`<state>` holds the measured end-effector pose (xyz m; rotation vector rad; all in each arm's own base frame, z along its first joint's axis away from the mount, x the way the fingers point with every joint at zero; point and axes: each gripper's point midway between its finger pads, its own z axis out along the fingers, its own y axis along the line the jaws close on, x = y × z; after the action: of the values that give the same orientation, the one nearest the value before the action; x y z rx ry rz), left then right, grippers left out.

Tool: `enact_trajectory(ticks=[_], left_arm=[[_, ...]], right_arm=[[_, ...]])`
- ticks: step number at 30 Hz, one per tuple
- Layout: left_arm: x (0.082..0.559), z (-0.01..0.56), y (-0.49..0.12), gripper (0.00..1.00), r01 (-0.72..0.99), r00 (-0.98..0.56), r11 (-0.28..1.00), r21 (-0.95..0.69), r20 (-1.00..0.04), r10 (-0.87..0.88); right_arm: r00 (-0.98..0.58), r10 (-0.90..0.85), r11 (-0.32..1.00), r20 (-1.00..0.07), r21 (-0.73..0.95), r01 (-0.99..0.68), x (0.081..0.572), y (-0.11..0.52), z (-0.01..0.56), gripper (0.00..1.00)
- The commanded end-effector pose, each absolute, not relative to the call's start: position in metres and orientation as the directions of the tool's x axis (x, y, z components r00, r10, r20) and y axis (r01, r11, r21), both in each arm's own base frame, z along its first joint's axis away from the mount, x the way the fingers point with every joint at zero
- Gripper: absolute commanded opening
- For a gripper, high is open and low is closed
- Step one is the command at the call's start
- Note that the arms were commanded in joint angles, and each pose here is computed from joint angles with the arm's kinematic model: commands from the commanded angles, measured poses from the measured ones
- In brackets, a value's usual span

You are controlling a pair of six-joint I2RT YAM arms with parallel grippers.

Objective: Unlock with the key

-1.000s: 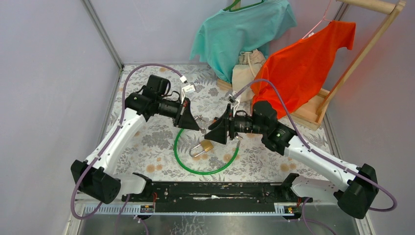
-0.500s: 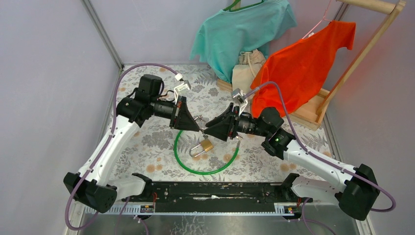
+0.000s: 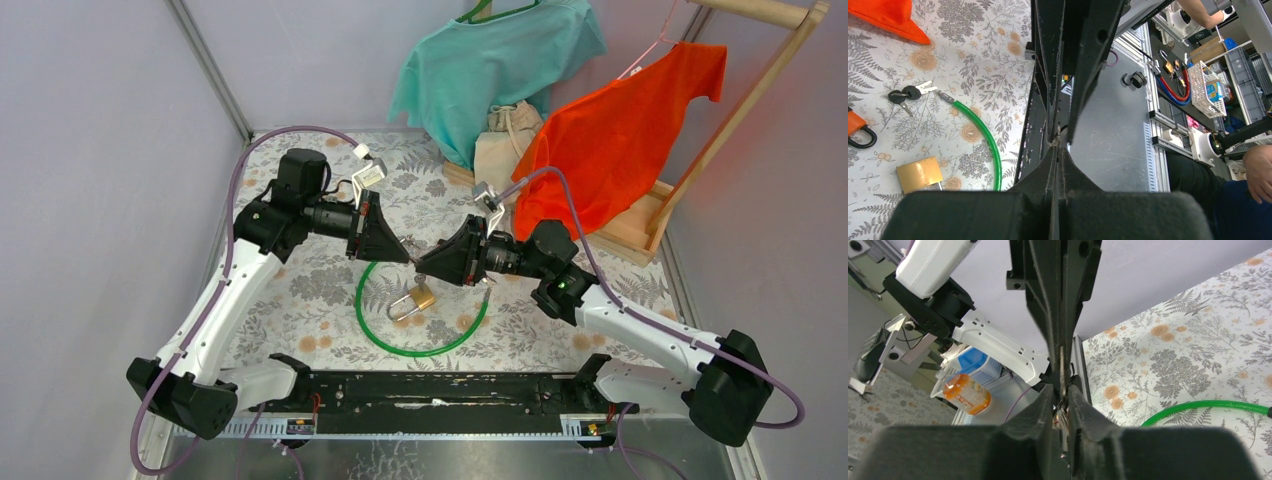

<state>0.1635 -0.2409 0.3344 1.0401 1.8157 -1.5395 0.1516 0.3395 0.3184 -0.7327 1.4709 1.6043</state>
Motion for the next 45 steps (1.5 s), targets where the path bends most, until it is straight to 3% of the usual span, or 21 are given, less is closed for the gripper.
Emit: enact_trajectory(ticks=[1,3,12,16,18,19,21,33,40,45], left_arm=[[0.165,0.341,-0.243,0.00,0.841,-0.537,0.037,-0.540,-0.822,0.190],[0.165,0.342,-0.243,0.00,0.841,-0.536,0.035,-0.540,-0.822,0.190],[0.166,0.336,-0.242,0.02,0.844,-0.533,0.054,-0.534,-0.824,0.192],[0.178,0.325,-0.241,0.38,0.847,-0.531,0.126,-0.516,-0.824,0.197],[0.183,0.319,-0.239,0.73,0.845,-0.534,0.163,-0.510,-0.821,0.202],[0.185,0.316,-0.238,0.84,0.846,-0.532,0.179,-0.503,-0.821,0.207],[0.187,0.309,-0.235,0.89,0.856,-0.513,0.200,-0.476,-0.828,0.226],[0.206,0.221,-0.217,0.97,0.855,-0.511,0.329,-0.401,-0.761,0.399],[0.234,0.130,-0.220,0.87,0.771,-0.618,0.529,-0.353,-0.613,0.492],[0.236,0.082,-0.231,0.85,0.786,-0.586,0.581,-0.213,-0.558,0.588]], right_arm=[[-0.470,0.220,-0.025,-0.855,0.476,-0.879,0.149,0.340,0.332,0.11],[-0.474,0.222,-0.019,-0.852,0.482,-0.876,0.150,0.340,0.332,0.00],[-0.520,0.224,0.006,-0.824,0.535,-0.845,0.155,0.329,0.341,0.00],[-0.556,0.170,0.015,-0.814,0.566,-0.824,0.155,0.324,0.341,0.00],[-0.567,0.135,0.025,-0.812,0.575,-0.818,0.155,0.321,0.337,0.00],[-0.573,0.118,0.032,-0.811,0.580,-0.814,0.155,0.320,0.336,0.00],[-0.578,0.079,0.048,-0.812,0.583,-0.811,0.155,0.317,0.331,0.00],[-0.550,-0.103,0.250,-0.829,0.514,-0.821,0.150,0.287,0.294,0.00],[-0.525,-0.156,0.289,-0.836,0.470,-0.834,0.135,0.267,0.295,0.00],[-0.527,-0.164,0.337,-0.834,0.455,-0.824,0.135,0.258,0.295,0.00]])
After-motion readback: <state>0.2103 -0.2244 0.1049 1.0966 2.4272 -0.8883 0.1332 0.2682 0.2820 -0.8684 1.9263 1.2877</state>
